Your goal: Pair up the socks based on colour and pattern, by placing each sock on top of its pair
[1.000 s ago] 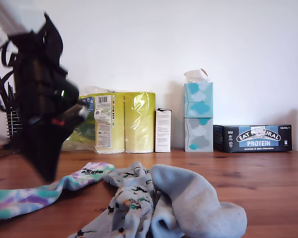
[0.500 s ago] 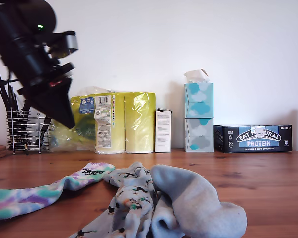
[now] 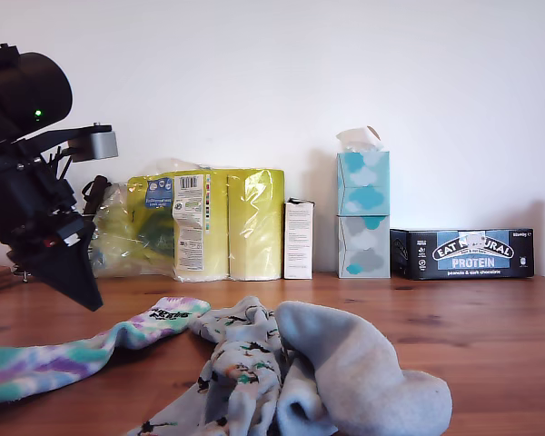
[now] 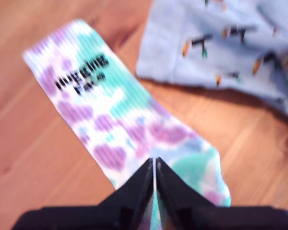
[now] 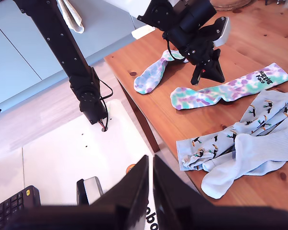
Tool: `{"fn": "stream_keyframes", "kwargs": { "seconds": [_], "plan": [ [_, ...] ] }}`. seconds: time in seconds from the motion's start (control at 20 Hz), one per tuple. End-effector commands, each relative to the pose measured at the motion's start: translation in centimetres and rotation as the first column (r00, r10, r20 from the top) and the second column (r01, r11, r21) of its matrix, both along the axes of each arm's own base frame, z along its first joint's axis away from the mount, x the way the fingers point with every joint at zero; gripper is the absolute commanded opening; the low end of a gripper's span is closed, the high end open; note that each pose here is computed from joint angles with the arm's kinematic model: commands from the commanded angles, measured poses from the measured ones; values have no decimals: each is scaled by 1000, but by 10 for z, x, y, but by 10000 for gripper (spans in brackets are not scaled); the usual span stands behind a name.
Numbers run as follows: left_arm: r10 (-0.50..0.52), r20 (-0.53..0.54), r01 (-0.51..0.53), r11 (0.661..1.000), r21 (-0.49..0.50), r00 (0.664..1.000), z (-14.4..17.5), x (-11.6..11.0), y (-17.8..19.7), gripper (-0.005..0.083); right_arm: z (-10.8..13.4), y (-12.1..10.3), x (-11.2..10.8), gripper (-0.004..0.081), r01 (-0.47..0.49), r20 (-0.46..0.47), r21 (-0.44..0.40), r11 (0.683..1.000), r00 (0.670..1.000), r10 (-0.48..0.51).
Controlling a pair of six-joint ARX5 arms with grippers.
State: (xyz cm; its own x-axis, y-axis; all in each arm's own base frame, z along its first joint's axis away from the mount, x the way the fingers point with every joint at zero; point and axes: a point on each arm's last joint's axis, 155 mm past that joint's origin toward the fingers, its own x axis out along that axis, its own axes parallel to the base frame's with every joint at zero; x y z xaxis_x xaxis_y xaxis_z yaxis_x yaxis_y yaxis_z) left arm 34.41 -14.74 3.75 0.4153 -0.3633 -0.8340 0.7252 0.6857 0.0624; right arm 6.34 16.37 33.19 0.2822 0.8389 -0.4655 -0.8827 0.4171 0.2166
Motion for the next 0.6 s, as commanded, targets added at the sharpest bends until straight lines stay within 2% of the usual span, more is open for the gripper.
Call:
{"fn": "stream_keyframes", "kwargs": {
  "seconds": [0.0,0.15,0.35,0.55],
  "plan": [
    [11,-58,-10,1000,17,998,-15,-9,7,-20,1,1,1,-11,-9,24,1,1000,1000,9],
    [23,-151,-18,999,35,988,-38,-21,13,-20,1,-1,4,-11,0,43,-11,1000,999,1],
    [35,-232,-26,999,39,972,-52,-36,10,-20,0,-2,6,-11,-4,74,-26,1000,997,6],
    [74,-351,-62,997,47,933,-59,-62,7,-20,-2,-6,13,-11,31,95,-46,998,995,-26]
  ]
}}
